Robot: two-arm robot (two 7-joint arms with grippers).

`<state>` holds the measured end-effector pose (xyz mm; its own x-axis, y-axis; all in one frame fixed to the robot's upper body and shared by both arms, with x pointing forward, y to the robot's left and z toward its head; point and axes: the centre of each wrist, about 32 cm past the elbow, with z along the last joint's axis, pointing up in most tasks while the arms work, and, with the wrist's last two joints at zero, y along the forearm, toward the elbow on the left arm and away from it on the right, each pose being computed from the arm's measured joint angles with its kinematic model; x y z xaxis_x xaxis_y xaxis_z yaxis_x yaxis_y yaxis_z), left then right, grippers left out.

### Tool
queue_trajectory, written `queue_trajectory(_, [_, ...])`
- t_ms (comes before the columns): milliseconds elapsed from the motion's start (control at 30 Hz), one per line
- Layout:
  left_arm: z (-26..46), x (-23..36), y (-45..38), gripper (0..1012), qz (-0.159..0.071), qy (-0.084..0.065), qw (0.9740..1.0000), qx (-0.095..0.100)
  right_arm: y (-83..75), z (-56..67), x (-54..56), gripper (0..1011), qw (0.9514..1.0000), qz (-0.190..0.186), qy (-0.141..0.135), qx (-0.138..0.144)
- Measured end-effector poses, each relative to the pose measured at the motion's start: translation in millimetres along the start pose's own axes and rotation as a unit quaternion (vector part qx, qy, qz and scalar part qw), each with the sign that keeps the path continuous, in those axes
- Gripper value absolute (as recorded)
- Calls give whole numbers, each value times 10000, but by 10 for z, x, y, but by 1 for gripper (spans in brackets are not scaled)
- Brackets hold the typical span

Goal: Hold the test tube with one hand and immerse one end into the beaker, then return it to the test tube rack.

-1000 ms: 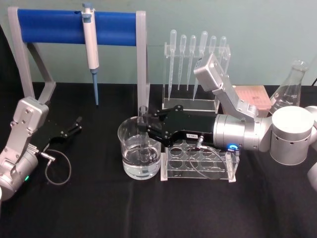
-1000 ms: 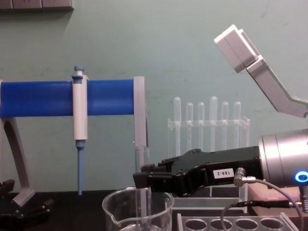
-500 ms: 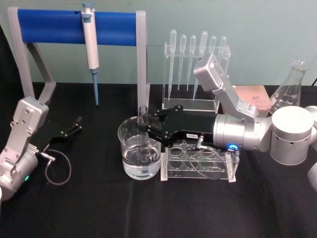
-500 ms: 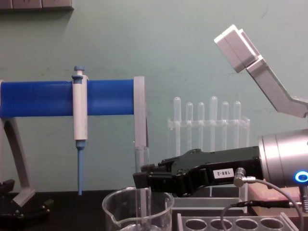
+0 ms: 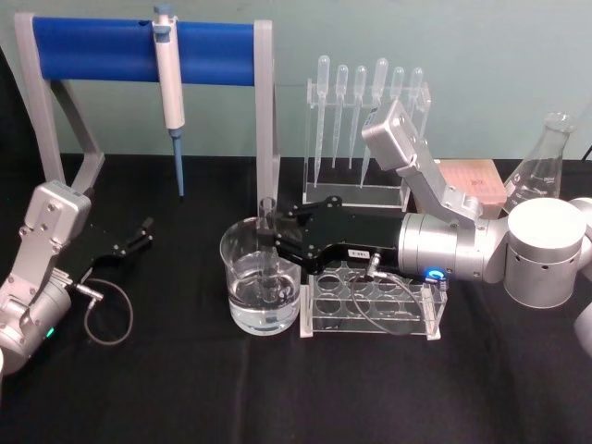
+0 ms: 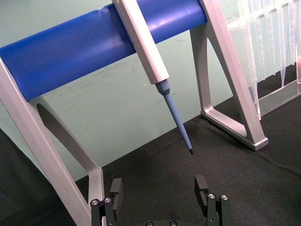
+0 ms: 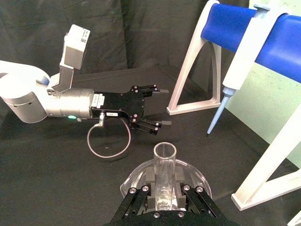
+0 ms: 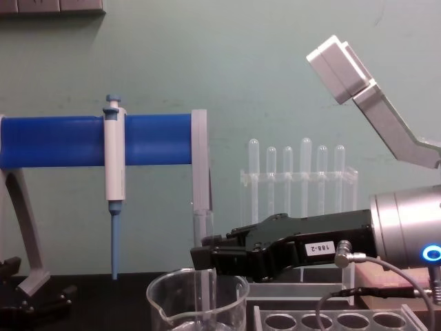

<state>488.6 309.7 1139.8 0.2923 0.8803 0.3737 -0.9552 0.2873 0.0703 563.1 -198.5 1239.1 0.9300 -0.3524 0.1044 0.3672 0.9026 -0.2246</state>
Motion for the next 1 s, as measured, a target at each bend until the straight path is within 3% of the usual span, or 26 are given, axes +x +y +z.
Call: queue_trajectory(1000, [0, 0, 0, 1000, 0, 0, 10000, 0, 0, 0, 0, 234, 10000, 0, 0, 0])
